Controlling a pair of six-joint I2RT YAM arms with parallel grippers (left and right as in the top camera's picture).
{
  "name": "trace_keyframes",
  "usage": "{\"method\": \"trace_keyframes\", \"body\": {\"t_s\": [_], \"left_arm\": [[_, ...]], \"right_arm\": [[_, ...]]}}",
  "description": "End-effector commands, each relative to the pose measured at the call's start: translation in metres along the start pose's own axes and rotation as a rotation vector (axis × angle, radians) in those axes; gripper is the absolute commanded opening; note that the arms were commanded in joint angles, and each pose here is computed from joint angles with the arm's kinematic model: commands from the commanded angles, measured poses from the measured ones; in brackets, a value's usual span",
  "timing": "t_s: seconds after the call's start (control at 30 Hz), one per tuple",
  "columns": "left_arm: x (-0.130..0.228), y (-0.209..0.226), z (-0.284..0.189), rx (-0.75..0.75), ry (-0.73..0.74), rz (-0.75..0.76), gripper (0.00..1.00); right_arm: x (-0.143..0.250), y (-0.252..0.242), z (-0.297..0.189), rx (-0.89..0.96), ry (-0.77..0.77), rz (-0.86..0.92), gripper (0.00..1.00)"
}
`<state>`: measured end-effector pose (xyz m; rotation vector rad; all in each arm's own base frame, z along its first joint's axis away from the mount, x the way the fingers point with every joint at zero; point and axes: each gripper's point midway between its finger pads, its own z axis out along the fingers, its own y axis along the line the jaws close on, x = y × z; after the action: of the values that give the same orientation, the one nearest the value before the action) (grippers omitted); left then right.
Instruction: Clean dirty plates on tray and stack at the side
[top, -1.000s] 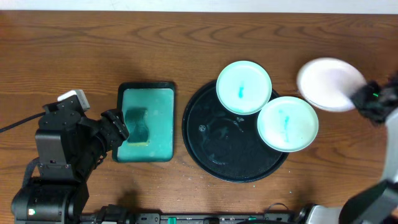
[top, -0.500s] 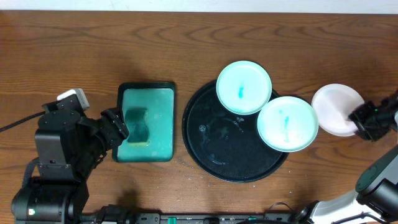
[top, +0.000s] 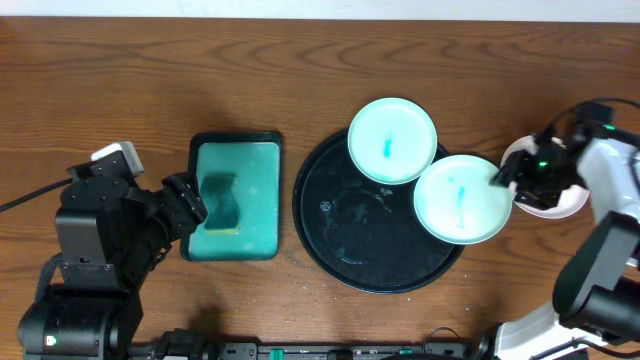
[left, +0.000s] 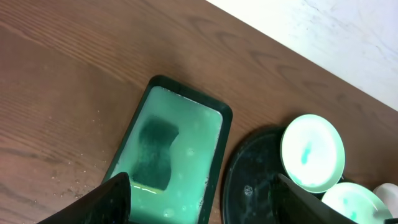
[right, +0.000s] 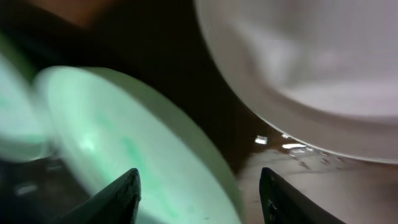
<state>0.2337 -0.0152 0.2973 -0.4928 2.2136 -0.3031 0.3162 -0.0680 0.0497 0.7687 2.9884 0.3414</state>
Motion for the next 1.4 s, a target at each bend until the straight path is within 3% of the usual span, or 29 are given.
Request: {"method": "trace_keyframes", "body": {"t_s": [0.0,0.07,0.1,0.13,0.33,0.7,0.73,0.83,1.0,1.23,1.37], "left_arm": [[-0.007,-0.002,-0.005,0.007,-0.022,0.011,0.71],[-0.007,-0.002,-0.005,0.007,-0.022,0.011,0.71],[-0.007,-0.002,-0.005,0.007,-0.022,0.011,0.71],[-0.007,-0.002,-0.005,0.007,-0.022,0.011,0.71],[-0.007,-0.002,-0.005,0.007,-0.022,0.012,0.72],[0.003,0.002,0.013,-0.035,0.063,0.011,0.71],[0.004,0.001,0.015,-0.030,0.074,0.011,0.72],[0.007,-0.002,0.018,-0.015,0.097,0.010,0.71],[0.007,-0.003,0.018,-0.010,0.098,0.010,0.72],[0.008,-0.003,0.018,-0.010,0.099,0.010,0.71],[0.009,-0.002,0.017,-0.014,0.105,0.009,0.71]], "right_arm": [[0.000,-0.032,0.005,0.262,-0.074,0.098,0.43],[0.004,-0.021,0.013,0.220,-0.065,0.078,0.09],[0.007,-0.015,0.016,0.195,-0.053,0.070,0.01],[0.010,-0.009,0.017,0.171,-0.039,0.061,0.01],[0.028,0.006,-0.008,0.146,-0.018,-0.009,0.01],[0.049,0.051,-0.062,0.098,-0.178,-0.148,0.01],[0.044,0.048,-0.063,0.113,-0.205,-0.107,0.10],[0.021,0.041,-0.062,0.113,-0.274,0.018,0.53],[-0.010,0.032,-0.039,0.037,-0.271,0.258,0.62],[-0.031,0.048,0.014,-0.079,-0.183,0.326,0.59],[-0.041,0.053,0.032,-0.112,-0.172,0.344,0.42]]}}
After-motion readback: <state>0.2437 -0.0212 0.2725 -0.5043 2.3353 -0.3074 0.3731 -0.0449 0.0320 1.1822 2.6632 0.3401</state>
